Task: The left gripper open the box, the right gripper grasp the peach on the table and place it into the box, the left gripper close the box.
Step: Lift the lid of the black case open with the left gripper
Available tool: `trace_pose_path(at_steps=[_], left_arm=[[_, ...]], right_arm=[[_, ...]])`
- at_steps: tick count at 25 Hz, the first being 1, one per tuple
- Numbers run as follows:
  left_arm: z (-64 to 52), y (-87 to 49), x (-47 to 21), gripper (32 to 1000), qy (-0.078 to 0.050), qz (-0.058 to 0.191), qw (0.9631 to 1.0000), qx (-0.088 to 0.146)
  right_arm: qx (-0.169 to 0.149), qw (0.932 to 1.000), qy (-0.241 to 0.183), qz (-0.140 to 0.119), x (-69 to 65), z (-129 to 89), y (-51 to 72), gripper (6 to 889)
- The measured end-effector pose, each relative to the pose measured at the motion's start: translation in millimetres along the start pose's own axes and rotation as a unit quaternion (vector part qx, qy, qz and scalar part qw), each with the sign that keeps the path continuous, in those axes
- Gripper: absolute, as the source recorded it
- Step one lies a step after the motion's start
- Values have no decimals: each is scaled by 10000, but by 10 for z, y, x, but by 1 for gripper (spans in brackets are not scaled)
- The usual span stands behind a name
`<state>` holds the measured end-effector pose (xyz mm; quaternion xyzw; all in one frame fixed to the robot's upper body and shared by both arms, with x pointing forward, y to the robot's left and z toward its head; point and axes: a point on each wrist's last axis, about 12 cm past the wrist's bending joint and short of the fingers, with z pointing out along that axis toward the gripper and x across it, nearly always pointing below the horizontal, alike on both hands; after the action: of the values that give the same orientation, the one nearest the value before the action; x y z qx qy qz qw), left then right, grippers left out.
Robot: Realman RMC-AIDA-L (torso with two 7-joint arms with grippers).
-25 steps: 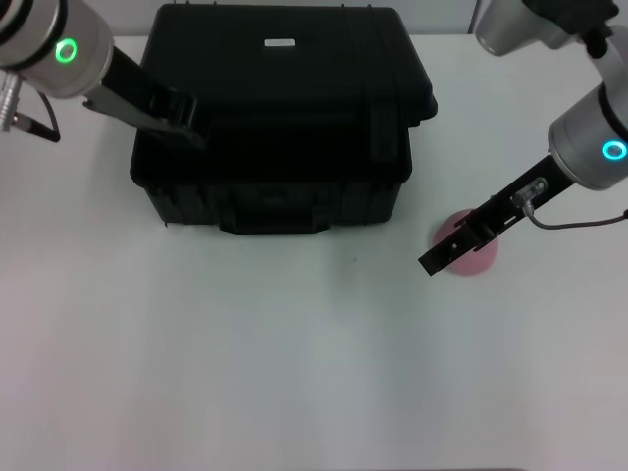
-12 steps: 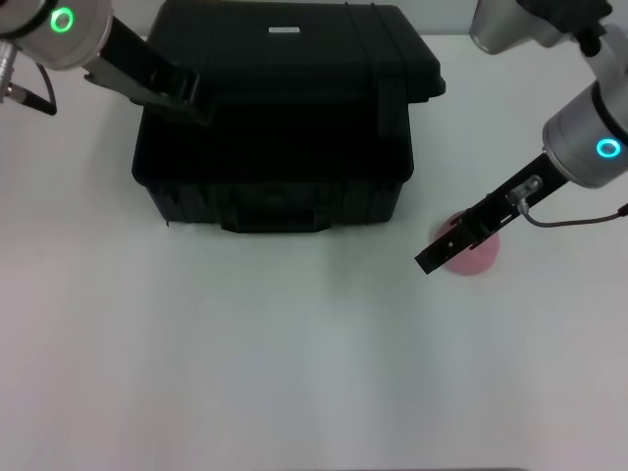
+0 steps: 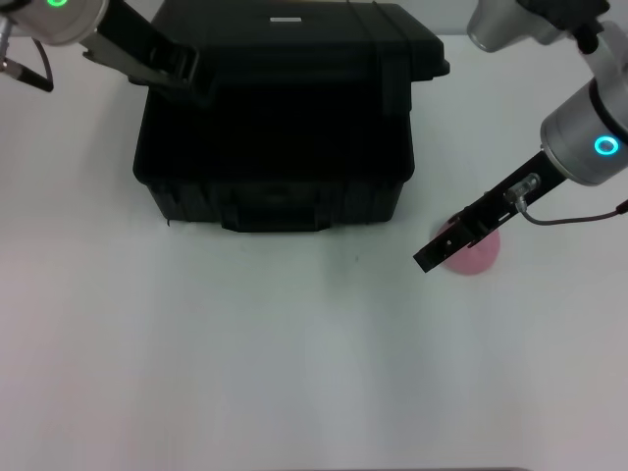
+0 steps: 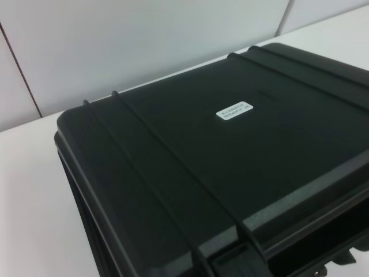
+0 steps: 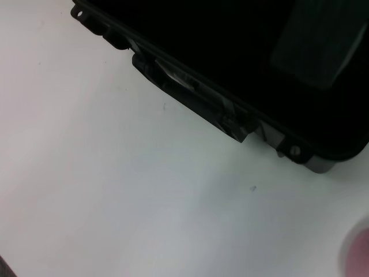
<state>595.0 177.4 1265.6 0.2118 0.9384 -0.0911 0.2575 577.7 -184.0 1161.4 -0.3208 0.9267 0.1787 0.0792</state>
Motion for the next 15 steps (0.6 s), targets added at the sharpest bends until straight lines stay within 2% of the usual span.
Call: trace_pose_path(at_steps=[15], left_arm=[[-106,27,-134,406,-213,69,9997,-92]], right_arm=[[9,10000,4,1,2,0,-2,790]])
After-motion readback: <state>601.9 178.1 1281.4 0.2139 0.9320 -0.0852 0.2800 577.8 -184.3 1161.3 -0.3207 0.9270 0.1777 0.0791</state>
